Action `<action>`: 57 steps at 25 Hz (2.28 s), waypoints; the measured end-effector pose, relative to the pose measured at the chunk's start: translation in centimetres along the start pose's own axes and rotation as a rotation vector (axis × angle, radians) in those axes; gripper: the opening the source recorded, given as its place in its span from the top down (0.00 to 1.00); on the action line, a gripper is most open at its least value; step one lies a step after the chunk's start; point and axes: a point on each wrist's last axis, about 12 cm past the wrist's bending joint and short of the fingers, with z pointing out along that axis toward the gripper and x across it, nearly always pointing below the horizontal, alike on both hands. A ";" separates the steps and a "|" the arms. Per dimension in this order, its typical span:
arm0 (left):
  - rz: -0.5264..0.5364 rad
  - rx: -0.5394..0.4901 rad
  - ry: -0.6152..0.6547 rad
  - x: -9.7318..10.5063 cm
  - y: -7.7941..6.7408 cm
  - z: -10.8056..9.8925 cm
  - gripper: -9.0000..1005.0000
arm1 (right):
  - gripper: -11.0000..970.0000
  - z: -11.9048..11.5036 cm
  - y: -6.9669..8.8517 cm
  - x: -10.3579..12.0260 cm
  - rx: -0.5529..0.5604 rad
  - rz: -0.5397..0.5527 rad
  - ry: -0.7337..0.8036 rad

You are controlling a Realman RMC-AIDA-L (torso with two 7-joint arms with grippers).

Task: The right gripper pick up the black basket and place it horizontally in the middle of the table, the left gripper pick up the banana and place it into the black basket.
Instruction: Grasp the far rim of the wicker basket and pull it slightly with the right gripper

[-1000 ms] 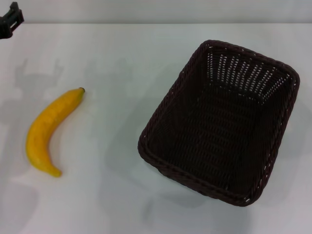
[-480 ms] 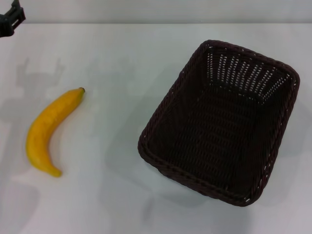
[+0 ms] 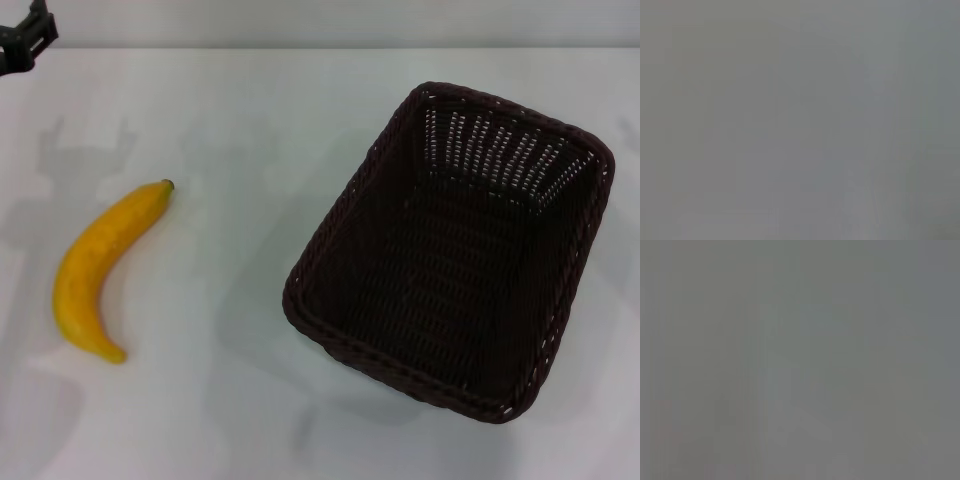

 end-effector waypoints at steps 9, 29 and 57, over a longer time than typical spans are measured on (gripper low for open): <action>0.002 0.005 0.005 0.1 -0.2 0.2 0.13 | 0.19 2.9 1.3 -3.5 -0.156 0.014 0.247; 0.014 0.022 0.006 0.3 -0.7 0.2 0.13 | 0.21 11.2 7.1 -4.5 -0.392 -0.113 0.542; 0.016 0.050 -0.016 0.2 -1.1 0.1 0.13 | 0.24 13.5 8.7 -0.6 -0.379 -0.222 0.788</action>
